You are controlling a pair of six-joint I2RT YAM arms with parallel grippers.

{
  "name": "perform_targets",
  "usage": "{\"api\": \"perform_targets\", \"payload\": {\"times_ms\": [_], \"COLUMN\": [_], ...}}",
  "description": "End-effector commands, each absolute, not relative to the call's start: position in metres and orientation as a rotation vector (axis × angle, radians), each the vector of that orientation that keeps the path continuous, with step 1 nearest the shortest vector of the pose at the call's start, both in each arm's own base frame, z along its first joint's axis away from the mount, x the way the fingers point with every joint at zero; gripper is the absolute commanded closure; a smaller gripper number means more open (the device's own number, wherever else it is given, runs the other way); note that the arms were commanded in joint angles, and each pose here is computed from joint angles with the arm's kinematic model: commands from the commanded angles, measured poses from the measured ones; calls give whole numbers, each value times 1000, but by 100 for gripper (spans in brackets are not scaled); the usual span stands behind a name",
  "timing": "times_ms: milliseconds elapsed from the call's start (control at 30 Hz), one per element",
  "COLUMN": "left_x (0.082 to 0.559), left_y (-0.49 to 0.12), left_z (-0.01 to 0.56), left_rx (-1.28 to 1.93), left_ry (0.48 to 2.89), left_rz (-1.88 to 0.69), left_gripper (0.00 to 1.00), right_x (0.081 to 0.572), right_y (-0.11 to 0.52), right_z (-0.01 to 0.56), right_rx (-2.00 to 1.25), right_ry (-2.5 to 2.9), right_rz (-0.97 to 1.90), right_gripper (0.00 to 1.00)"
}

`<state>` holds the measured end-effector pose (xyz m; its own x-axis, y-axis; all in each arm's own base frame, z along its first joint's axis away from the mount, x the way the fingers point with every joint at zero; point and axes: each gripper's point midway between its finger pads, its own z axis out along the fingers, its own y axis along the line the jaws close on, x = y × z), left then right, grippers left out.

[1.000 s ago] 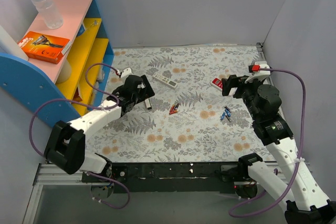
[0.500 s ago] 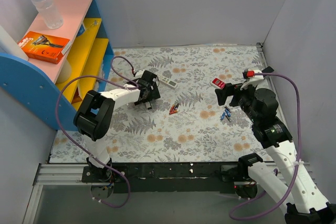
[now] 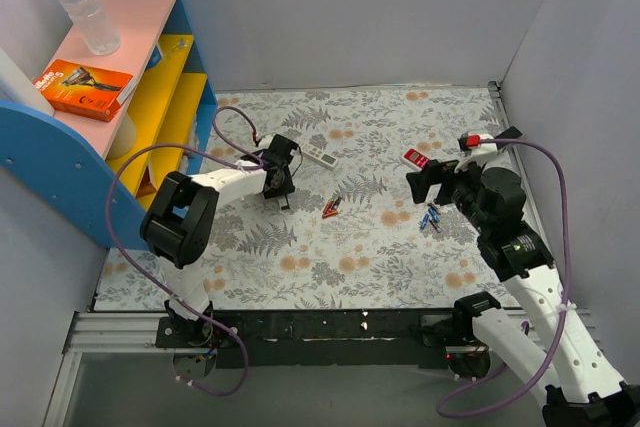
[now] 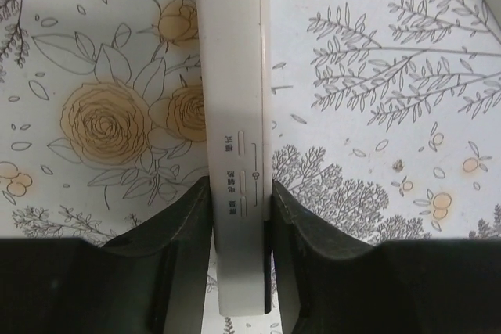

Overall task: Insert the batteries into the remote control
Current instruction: Pick up the remote control from the center of the board.

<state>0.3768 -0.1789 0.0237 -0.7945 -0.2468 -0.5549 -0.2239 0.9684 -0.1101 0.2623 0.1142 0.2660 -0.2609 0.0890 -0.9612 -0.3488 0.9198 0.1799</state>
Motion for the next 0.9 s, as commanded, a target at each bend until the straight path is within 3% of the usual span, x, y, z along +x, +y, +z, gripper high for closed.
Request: {"api": "perform_targets", "payload": {"times_ms": [0, 67, 267, 500, 867], "left_x": [363, 362, 347, 311, 276], "left_y": [-180, -183, -205, -241, -276], "left_z": [45, 63, 113, 206, 247], "left_rx": [-238, -141, 179, 612, 1023], "left_ry": [2520, 2478, 2301, 1913, 1629], "left_rz": [-113, -161, -324, -507, -558], "left_gripper": [73, 82, 85, 85, 78], "right_x": [265, 265, 262, 258, 256], "right_y": [125, 131, 161, 200, 249], "right_z": [270, 269, 266, 266, 291], "right_rx": [-224, -249, -359, -481, -586], "right_ry": [1774, 1789, 1835, 1968, 2107], "right_rz": [471, 497, 650, 891, 1297], "right_gripper": [2, 2, 2, 2, 2]}}
